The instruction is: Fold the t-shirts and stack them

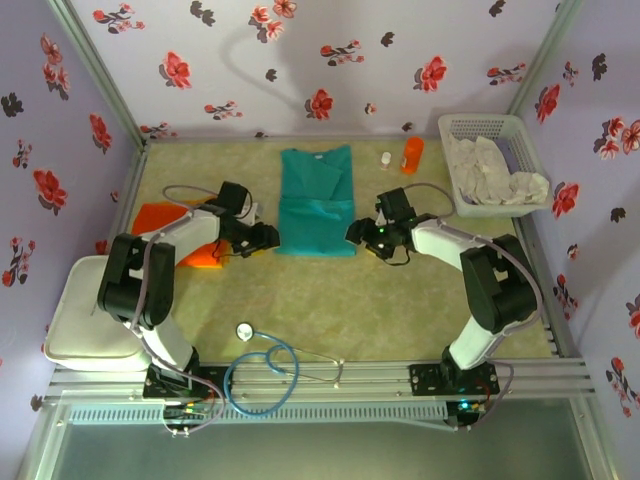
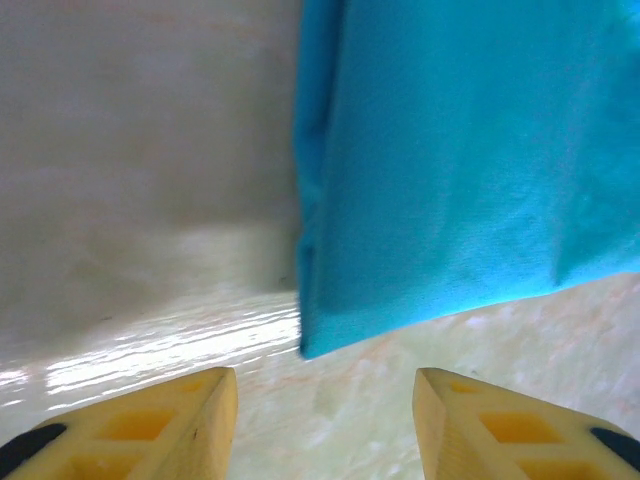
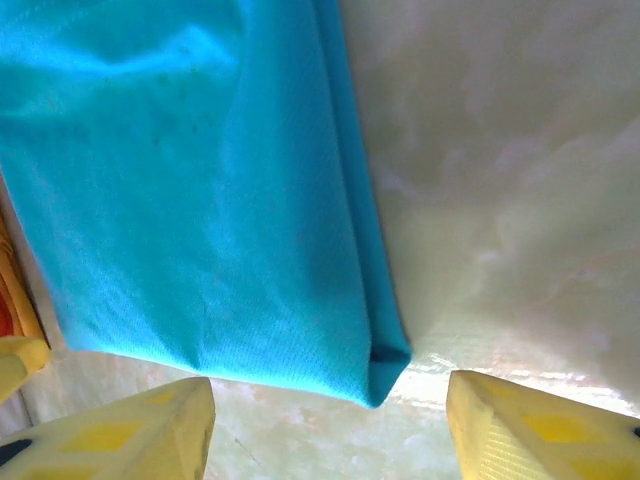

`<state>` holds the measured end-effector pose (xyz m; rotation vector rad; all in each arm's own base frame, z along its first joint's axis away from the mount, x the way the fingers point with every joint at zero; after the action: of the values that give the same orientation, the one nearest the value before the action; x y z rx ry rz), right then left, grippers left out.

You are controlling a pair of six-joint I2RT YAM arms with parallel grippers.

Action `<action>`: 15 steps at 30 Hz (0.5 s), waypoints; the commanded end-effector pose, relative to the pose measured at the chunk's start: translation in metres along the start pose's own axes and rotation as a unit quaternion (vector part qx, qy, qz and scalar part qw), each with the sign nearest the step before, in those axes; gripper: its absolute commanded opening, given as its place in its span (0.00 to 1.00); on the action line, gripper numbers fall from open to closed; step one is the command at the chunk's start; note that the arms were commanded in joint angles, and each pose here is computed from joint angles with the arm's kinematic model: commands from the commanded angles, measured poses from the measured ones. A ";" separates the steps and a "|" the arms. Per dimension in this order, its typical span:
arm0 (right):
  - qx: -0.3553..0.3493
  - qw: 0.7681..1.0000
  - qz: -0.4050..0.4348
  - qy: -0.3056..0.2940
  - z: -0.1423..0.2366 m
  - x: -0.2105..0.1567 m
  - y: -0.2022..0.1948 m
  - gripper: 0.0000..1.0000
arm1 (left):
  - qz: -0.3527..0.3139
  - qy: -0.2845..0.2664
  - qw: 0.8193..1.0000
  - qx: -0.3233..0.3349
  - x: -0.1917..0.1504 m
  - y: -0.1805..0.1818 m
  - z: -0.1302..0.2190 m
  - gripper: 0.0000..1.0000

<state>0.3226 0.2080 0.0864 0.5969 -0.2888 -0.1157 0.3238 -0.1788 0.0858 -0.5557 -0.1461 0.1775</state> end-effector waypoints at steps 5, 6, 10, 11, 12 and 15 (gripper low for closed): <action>-0.015 1.000 -0.005 -0.026 0.012 0.018 0.029 0.60 | -0.018 -0.028 0.998 -0.051 0.026 -0.051 0.009 0.46; -0.020 0.999 -0.004 -0.026 0.012 0.017 0.029 0.60 | -0.017 -0.028 0.998 -0.046 0.026 -0.050 0.008 0.45; -0.061 0.998 -0.002 -0.025 0.011 0.011 0.015 0.55 | -0.018 -0.034 0.999 0.005 0.022 -0.032 0.005 0.44; -0.070 0.997 -0.001 -0.021 0.009 0.008 0.010 0.55 | -0.019 -0.033 0.999 0.018 0.020 -0.025 0.003 0.44; -0.076 0.997 0.000 -0.015 0.007 0.006 0.007 0.55 | -0.019 -0.028 0.999 0.026 0.018 -0.021 0.001 0.44; -0.088 0.996 0.001 0.004 -0.004 -0.001 -0.003 0.52 | -0.014 -0.011 0.999 0.038 0.012 -0.009 -0.011 0.45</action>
<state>0.3328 0.2161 0.1040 0.5049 -0.3262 -0.1362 0.3496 -0.1981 0.1091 -0.5518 -0.2315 0.1582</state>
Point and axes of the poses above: each hand's point on the last joint's axis, 136 mm out from that joint toward the fingers, its own z axis back along the fingers, its own y axis along the line the jaws close on, x = y × z, the point moved 3 cm from there along z, back along the fingers, and after that the axes turned 7 degrees about z, right-handed, at the moved point
